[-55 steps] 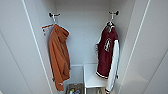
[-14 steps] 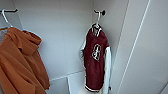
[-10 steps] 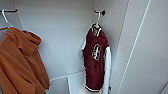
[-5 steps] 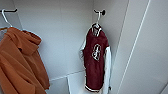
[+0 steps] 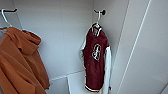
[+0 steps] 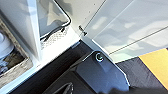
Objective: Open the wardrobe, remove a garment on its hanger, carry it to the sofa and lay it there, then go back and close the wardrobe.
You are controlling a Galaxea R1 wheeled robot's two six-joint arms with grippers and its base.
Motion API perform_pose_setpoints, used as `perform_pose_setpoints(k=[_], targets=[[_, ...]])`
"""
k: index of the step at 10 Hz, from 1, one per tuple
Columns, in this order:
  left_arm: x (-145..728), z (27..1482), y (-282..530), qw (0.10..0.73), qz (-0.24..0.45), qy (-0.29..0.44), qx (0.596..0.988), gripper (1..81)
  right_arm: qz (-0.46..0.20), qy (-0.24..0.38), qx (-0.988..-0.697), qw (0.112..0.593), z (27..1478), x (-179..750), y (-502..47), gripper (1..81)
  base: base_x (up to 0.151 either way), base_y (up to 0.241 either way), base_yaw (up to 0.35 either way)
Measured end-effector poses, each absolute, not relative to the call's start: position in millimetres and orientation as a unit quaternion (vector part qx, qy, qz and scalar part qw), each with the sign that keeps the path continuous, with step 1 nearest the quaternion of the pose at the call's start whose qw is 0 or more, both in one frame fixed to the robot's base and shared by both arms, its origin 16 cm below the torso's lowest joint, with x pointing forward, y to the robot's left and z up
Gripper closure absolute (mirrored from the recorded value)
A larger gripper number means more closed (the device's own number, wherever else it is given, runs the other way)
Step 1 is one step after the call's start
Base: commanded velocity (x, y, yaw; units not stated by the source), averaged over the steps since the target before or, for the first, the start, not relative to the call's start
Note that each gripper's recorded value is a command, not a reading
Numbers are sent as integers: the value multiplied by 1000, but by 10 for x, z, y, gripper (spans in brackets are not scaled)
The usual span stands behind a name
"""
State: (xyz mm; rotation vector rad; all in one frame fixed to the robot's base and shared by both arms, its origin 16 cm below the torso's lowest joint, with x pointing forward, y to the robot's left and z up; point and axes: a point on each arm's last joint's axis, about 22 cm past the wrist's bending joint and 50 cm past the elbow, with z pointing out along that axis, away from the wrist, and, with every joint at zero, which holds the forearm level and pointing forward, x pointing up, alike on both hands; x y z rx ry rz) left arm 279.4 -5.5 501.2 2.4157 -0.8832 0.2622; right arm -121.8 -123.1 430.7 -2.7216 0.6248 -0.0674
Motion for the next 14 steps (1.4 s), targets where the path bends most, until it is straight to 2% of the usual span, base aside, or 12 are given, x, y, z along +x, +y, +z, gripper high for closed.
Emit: perform_pose_setpoints(k=[2,7,9,14], targets=[[3335,5307,-209,278,119,-338,891,10,-24,220,-960,173,4307,-1217,-1231,10,0,0,0],[3938,5954,-471,298,105,-344,884,10,-21,220,-960,173,4307,-1205,-1227,10,0,0,0],[4040,6046,-227,295,99,-336,889,10,-20,219,-960,173,4309,-1209,-1216,10,0,0,0],[4207,6640,-227,331,104,-334,877,10,-19,219,-960,173,4309,-1213,-1221,10,0,0,0]])
